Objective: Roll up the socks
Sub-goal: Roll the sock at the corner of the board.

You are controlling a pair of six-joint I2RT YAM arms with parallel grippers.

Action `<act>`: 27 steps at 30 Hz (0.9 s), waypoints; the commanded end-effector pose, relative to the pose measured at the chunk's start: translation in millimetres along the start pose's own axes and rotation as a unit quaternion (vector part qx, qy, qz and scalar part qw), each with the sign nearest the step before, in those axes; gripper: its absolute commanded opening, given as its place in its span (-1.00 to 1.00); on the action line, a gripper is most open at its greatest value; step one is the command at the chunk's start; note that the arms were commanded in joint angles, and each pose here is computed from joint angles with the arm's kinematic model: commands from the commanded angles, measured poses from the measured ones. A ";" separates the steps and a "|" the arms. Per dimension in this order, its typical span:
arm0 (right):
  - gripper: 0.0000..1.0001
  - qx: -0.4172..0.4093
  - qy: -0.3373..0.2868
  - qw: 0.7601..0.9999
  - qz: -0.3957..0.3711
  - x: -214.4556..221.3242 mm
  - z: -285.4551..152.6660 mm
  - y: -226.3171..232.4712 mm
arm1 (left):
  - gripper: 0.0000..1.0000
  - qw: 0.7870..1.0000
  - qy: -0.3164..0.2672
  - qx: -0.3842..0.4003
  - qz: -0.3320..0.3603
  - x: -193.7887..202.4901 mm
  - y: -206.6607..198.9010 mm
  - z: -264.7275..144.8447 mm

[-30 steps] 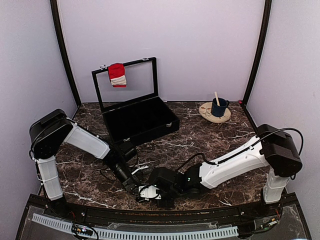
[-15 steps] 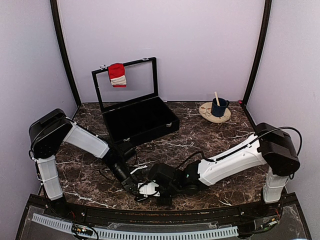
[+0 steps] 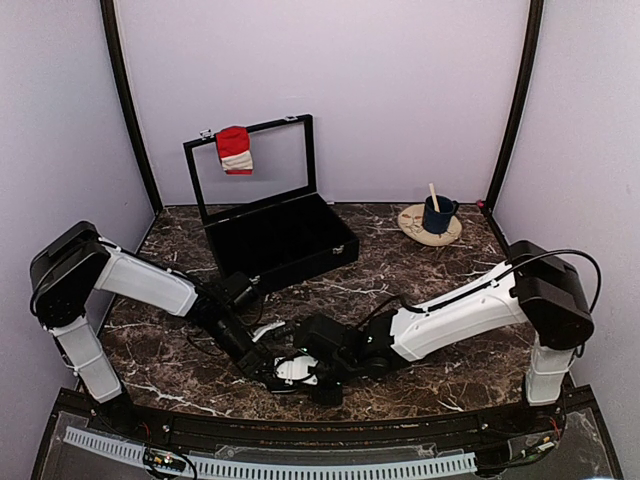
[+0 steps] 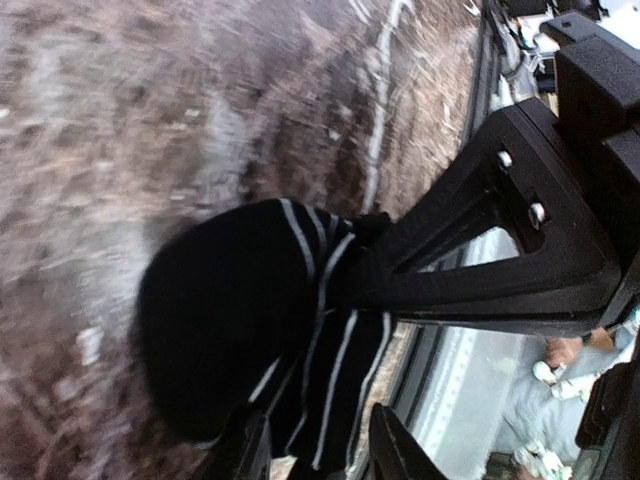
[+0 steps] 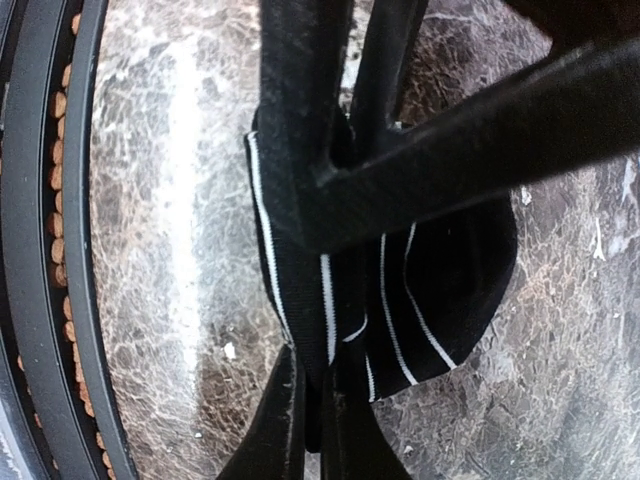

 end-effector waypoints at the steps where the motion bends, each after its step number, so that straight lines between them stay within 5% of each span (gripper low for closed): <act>1: -1.00 -0.043 0.083 0.995 0.037 30.2 13.7 7.0 | -0.26 0.996 -0.036 -0.075 -0.009 2.8 8.7 -10.2; 11: -1.00 -0.076 0.097 0.989 0.076 16.7 14.6 1.6 | -0.23 0.980 -0.123 -0.153 -0.014 -4.0 2.1 -34.5; 27: -1.00 -0.205 0.128 0.952 0.188 16.1 16.2 -17.9 | -0.21 0.913 -0.283 -0.292 -0.034 9.6 -19.1 -79.6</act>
Point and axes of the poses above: each gripper's point midway between its finger pads, its own z axis out along the fingers, its own y axis along the line the jaws close on, x = y × z, the point moved 8 cm from there along -z, back along the fingers, and after that the axes turned 2 degrees about -z, right-handed, at the moved point
